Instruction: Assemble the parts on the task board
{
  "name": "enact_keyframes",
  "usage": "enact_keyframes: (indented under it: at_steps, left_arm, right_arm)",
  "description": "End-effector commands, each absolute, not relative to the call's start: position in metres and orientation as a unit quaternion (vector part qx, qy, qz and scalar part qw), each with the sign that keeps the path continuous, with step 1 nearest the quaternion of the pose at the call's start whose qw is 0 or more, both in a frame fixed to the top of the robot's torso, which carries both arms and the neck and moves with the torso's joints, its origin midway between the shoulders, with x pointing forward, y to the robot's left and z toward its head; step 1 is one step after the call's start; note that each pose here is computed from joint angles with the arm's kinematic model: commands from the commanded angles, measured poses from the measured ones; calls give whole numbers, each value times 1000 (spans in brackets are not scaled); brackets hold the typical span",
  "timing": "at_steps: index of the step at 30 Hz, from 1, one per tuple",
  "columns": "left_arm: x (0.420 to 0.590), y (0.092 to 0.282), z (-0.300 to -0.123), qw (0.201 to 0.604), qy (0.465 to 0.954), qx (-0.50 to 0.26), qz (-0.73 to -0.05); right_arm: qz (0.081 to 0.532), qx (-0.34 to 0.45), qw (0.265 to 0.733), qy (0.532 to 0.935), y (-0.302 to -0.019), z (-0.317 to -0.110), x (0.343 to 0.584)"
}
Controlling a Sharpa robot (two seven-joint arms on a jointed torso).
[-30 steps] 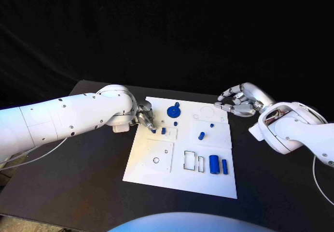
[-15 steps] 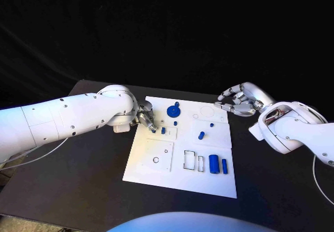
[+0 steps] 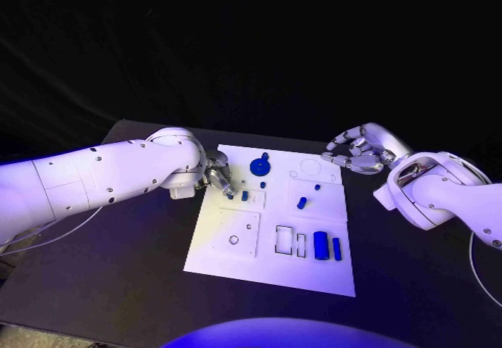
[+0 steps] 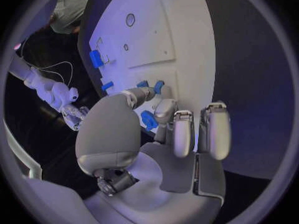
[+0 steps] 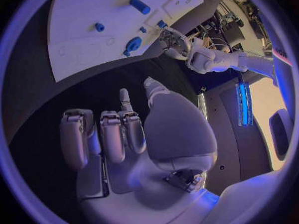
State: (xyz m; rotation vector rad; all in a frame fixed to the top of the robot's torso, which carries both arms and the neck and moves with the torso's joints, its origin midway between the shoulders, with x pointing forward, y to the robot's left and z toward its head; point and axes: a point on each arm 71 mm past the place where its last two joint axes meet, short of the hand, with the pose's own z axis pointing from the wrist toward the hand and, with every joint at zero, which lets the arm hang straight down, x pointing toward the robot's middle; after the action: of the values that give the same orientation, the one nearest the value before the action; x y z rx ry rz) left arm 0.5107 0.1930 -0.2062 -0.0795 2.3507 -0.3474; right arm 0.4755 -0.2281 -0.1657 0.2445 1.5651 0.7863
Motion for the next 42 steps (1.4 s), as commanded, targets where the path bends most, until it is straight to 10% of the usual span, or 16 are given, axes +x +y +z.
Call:
enact_keyframes:
  at_steps: [1, 42]
  left_arm:
    - [508, 190, -210, 361, 921, -30, -139]
    - [518, 201, -191, 433, 876, -104, -183]
  right_arm:
    - [345, 100, 636, 683, -227, -165, 475]
    - [344, 102, 641, 678, -230, -165, 475]
